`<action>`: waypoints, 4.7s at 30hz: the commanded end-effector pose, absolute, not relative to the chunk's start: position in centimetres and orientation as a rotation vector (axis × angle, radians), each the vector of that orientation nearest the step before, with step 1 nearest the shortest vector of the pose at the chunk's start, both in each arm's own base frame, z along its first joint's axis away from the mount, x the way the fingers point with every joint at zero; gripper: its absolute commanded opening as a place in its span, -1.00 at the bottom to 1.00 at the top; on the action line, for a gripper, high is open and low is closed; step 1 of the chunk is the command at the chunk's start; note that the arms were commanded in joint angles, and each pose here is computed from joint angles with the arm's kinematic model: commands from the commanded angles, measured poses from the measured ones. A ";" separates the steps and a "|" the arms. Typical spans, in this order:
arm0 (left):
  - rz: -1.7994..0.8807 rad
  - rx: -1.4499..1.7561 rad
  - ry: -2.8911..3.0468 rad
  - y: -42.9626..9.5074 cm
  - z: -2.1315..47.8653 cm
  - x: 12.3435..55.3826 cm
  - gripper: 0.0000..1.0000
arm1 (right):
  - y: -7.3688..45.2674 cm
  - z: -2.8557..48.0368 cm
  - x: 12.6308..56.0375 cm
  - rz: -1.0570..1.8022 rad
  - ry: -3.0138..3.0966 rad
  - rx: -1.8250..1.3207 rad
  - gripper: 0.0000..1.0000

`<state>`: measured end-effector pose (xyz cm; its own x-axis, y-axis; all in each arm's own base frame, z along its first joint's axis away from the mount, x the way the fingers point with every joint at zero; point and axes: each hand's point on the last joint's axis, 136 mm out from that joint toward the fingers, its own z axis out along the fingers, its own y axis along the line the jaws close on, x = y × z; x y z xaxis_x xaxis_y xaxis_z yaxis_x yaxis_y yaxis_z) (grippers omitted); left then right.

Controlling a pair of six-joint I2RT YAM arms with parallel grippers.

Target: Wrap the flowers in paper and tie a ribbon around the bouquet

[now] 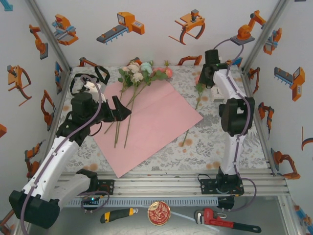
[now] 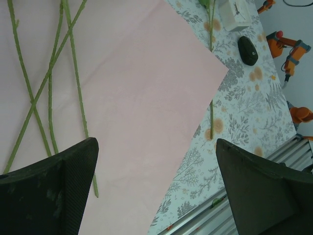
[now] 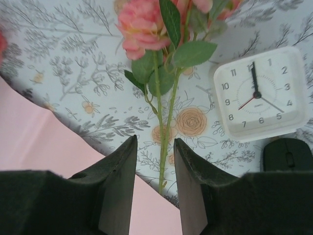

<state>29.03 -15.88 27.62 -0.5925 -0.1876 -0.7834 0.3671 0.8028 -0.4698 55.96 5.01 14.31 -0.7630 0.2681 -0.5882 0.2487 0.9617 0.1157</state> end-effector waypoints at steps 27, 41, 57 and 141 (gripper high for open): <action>-0.735 0.136 2.042 -15.4 28.6 28.7 0.94 | 6.2 2.3 50.4 -0.054 2.790 0.335 -0.67; -0.699 0.108 2.041 -14.4 28.6 28.0 0.94 | 3.8 15.8 54.9 -0.325 2.437 0.177 -1.00; -0.766 0.141 2.055 -16.3 28.2 30.0 0.94 | 21.4 23.6 56.1 0.517 2.312 0.337 -1.00; -0.939 -0.377 2.912 -17.4 3.9 34.2 -1.00 | 10.1 8.9 45.4 0.327 2.661 0.578 -0.64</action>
<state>33.46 -16.41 4.03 -0.9667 -0.2555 0.0155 -0.2182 0.7911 -0.5715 46.46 8.96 5.19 -0.8558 0.4310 -0.2860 0.3737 0.8975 0.2344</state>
